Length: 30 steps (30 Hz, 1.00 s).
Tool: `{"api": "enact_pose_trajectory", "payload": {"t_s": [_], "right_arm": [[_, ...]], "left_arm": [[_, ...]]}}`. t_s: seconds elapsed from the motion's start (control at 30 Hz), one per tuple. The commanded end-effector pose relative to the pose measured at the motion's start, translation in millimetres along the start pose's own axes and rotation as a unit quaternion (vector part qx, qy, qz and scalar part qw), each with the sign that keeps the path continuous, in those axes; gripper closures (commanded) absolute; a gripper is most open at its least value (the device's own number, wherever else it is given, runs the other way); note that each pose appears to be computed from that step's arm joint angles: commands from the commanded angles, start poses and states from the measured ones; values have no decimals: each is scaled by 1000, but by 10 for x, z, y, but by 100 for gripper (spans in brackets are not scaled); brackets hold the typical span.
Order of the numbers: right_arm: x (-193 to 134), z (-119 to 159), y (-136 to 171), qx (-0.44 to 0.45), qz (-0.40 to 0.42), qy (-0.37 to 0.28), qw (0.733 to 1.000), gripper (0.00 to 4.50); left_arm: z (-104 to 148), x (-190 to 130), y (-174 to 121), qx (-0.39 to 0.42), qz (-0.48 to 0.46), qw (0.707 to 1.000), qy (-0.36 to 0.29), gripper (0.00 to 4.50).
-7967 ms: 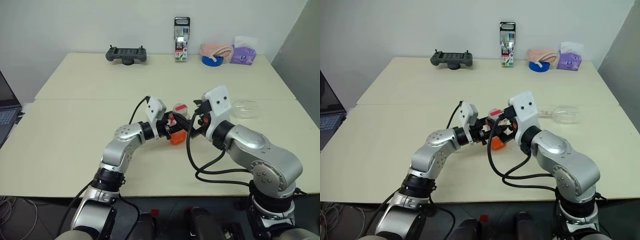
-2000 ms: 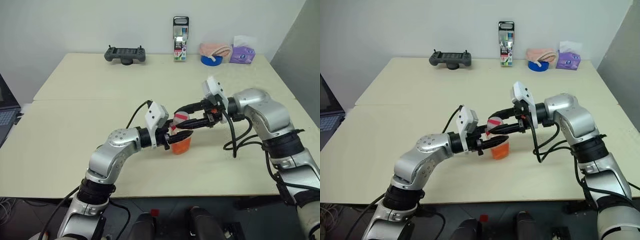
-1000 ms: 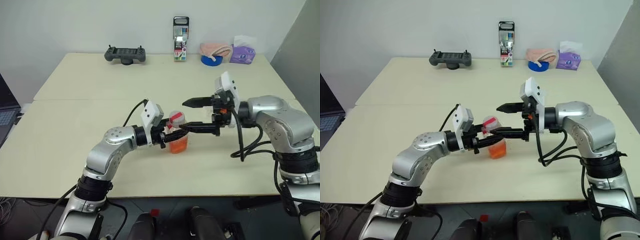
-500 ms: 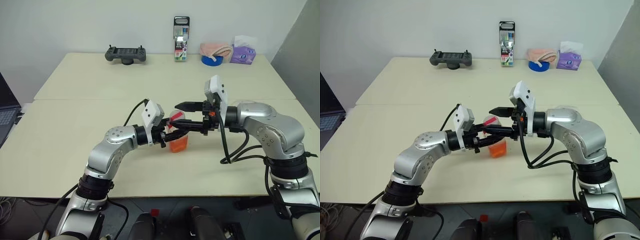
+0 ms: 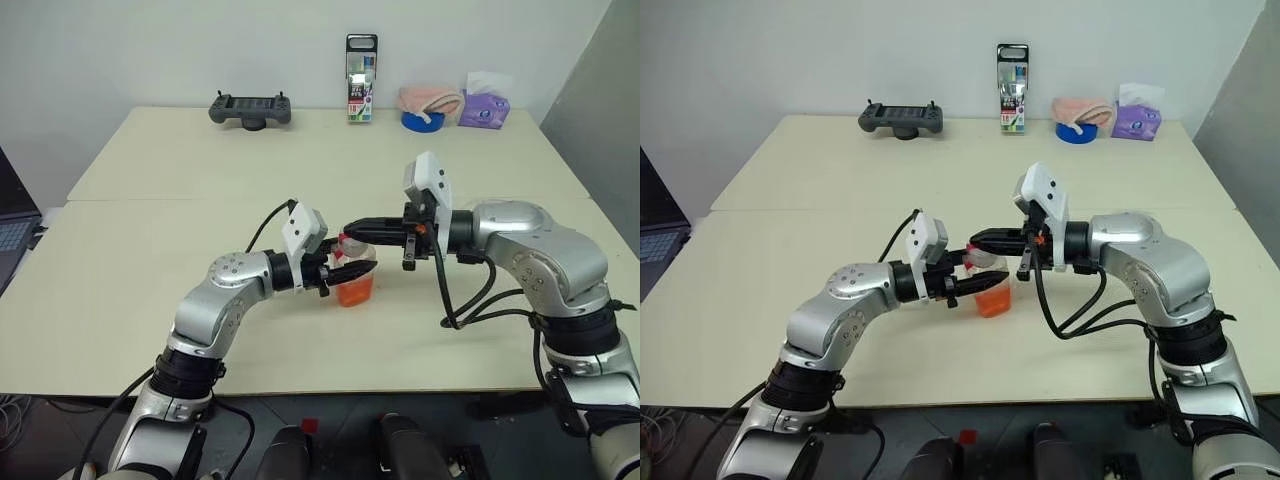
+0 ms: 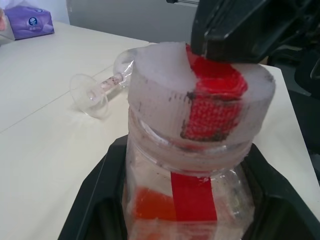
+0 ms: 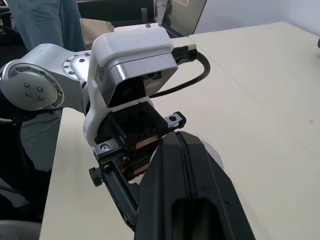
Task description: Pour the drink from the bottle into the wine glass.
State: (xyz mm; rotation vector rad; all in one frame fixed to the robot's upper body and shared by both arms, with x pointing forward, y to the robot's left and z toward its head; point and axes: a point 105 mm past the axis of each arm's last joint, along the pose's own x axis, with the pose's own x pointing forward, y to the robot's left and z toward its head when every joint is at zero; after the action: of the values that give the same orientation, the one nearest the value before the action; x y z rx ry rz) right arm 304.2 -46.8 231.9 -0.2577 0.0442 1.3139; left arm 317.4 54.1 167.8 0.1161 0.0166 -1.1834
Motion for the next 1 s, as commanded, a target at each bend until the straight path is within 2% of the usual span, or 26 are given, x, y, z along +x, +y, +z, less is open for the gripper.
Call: {"api": "enact_pose_trajectory", "payload": {"t_s": [0.03, 0.23, 0.43, 0.7, 0.8, 0.93, 1.0], "right_arm": [[-84, 186, 0, -22, 4, -21, 1000, 397], [-152, 191, 24, -28, -5, -18, 999, 202], [-127, 65, 102, -19, 8, 2, 1000, 202], [-43, 29, -9, -19, -22, -1, 1000, 202], [-40, 53, -13, -15, -22, -6, 1000, 143], [-45, 65, -26, -22, -24, -5, 999, 5], [-44, 59, -32, -23, -25, -4, 999, 0]], "left_arm": [[219, -28, 48, 34, 10, 999, -29, 237], [169, -29, 13, 33, 11, 999, -25, 237], [169, 0, -31, 35, -1, 999, -27, 237], [194, 32, -21, 38, -1, 999, -31, 237], [181, 15, -15, 37, 1, 999, -29, 237], [187, 14, 13, 38, 4, 999, -29, 237], [190, 15, 16, 39, 5, 999, -30, 237]]}}
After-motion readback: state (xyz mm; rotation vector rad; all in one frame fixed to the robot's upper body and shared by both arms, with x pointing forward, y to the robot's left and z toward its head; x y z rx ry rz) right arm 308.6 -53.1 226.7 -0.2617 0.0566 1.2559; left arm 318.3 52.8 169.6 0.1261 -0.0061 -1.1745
